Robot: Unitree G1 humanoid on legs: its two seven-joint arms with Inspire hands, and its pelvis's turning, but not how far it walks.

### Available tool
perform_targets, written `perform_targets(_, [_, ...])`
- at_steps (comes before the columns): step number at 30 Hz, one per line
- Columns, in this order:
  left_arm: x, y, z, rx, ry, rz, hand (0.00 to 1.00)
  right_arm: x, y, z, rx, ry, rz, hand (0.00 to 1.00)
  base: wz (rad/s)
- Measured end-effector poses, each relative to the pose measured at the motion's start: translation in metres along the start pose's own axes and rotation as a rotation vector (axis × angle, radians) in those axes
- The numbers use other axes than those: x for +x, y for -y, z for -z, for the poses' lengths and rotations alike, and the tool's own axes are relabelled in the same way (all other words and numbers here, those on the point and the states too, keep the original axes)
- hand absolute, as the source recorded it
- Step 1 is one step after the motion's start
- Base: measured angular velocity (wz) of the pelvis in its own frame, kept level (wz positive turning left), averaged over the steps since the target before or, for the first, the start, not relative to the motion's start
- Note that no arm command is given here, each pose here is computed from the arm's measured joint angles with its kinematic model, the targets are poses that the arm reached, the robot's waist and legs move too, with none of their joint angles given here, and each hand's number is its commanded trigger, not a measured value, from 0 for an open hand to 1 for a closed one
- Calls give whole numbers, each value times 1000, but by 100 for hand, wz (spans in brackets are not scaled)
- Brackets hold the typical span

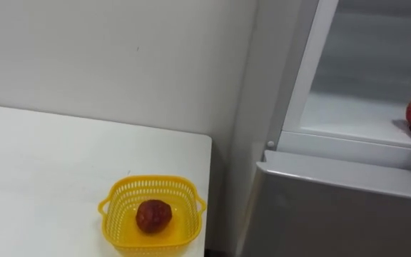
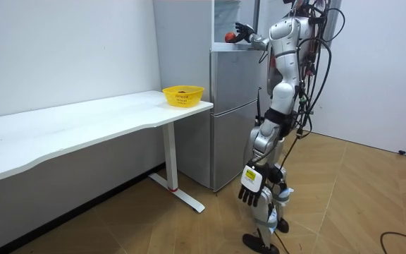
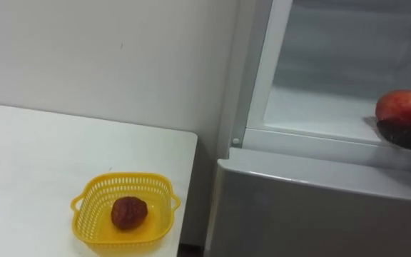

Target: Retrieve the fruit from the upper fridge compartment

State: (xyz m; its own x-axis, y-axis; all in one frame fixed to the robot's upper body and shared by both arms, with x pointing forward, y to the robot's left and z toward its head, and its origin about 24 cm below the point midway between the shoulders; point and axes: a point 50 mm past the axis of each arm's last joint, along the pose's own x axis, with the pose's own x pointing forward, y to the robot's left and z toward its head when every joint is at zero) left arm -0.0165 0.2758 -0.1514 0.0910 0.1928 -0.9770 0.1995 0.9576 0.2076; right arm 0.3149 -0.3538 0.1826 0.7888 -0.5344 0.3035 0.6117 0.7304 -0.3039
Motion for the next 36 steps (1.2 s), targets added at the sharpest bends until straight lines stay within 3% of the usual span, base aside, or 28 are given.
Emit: perform_targets(36, [-1,-3,6,-10,-35,-6,0,6,-6,23,133,-158,-160,0,0])
